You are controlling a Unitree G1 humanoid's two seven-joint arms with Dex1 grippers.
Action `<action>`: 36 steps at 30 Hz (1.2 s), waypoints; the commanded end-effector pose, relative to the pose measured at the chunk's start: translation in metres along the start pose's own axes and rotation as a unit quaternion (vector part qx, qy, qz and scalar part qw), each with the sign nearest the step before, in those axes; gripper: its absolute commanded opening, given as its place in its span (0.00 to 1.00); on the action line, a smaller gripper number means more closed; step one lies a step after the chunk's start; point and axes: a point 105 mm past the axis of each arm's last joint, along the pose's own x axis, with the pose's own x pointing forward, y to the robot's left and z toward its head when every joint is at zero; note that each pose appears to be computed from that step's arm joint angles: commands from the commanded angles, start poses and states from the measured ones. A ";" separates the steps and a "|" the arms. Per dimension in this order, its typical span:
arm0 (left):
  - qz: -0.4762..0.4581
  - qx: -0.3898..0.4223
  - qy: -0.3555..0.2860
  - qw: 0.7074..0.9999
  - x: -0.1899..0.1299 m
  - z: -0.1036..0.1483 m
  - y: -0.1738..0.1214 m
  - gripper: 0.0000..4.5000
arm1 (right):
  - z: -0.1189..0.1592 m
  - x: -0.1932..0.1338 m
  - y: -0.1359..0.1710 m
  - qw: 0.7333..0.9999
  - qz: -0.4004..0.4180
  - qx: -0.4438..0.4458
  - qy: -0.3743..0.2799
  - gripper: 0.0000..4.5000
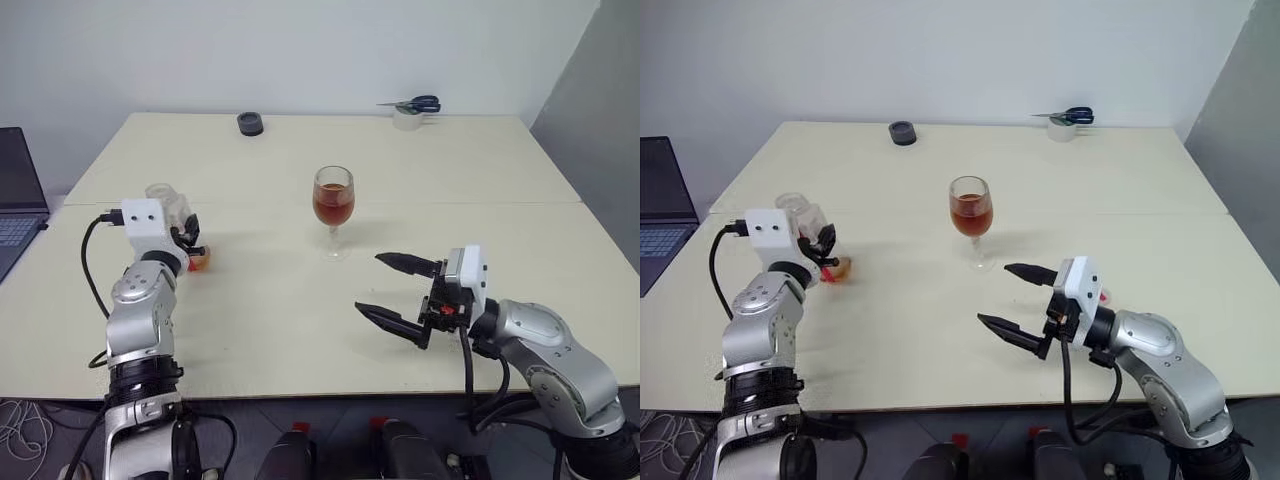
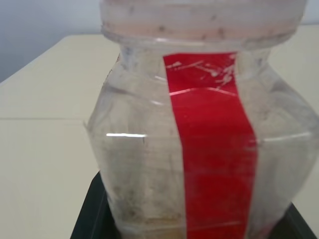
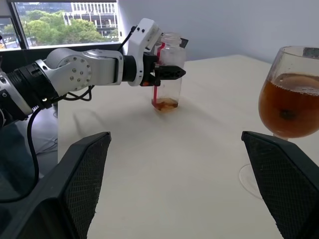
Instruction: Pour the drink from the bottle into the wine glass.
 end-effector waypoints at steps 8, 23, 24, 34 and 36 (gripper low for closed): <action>-0.065 -0.006 -0.052 0.997 0.029 0.016 -0.026 0.38 | 0.008 0.002 -0.009 0.999 -0.017 -0.026 -0.014 1.00; -0.066 -0.032 -0.021 0.997 0.030 -0.004 -0.026 0.88 | 0.010 0.006 -0.012 0.999 -0.024 -0.025 -0.019 1.00; -0.067 -0.031 -0.020 0.997 0.030 -0.004 -0.026 0.95 | 0.010 0.006 -0.012 0.999 -0.025 -0.025 -0.019 1.00; -0.086 -0.015 0.019 0.996 -0.012 -0.026 -0.029 0.99 | -0.013 -0.012 -0.014 0.990 -0.120 0.077 -0.008 1.00; -0.085 -0.022 0.022 0.996 -0.029 -0.027 -0.030 0.99 | -0.026 -0.022 -0.018 0.979 -0.181 0.091 0.015 1.00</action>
